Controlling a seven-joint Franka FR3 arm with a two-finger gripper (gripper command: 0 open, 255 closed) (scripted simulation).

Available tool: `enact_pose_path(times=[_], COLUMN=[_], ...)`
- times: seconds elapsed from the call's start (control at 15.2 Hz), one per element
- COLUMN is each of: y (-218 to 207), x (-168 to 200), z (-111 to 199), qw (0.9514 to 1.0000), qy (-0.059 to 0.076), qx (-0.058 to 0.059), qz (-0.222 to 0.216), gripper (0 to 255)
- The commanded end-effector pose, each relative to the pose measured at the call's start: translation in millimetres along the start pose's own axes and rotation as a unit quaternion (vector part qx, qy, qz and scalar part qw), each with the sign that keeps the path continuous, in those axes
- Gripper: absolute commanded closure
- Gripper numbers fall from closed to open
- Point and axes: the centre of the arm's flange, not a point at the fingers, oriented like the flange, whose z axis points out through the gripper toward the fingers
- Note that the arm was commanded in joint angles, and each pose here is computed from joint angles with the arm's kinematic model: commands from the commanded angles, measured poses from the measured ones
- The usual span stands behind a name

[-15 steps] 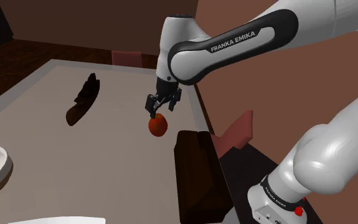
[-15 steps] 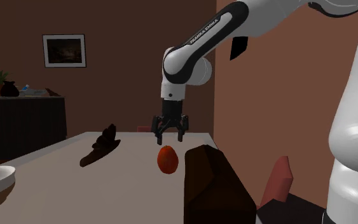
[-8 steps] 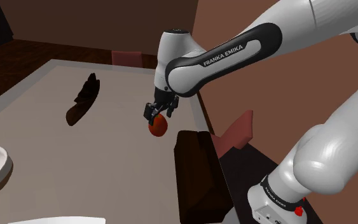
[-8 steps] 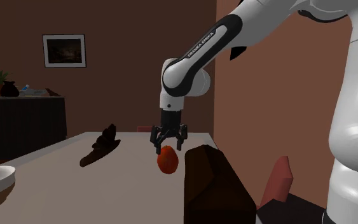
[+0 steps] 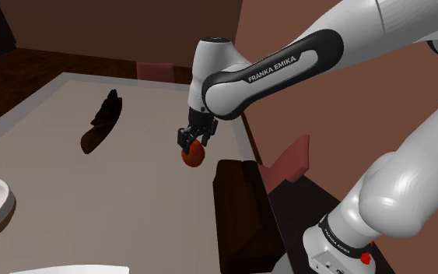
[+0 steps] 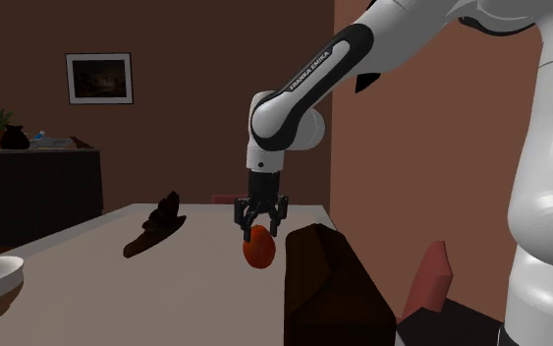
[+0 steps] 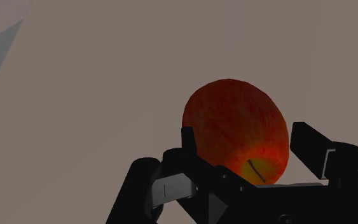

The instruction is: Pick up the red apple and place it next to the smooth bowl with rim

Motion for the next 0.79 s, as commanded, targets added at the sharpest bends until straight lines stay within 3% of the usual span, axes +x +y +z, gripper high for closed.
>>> enact_pose_path(times=[0.0,0.53,0.73], y=[0.1,0.1,-0.7], x=[-0.2,-0.2,0.4], z=[0.6,0.7,-15.1], qw=[1.0000,1.0000,1.0000], qy=[-0.001,-0.001,-0.001], qx=[0.000,0.000,0.000], qz=[0.000,0.000,0.000], gripper=[255,255,255])
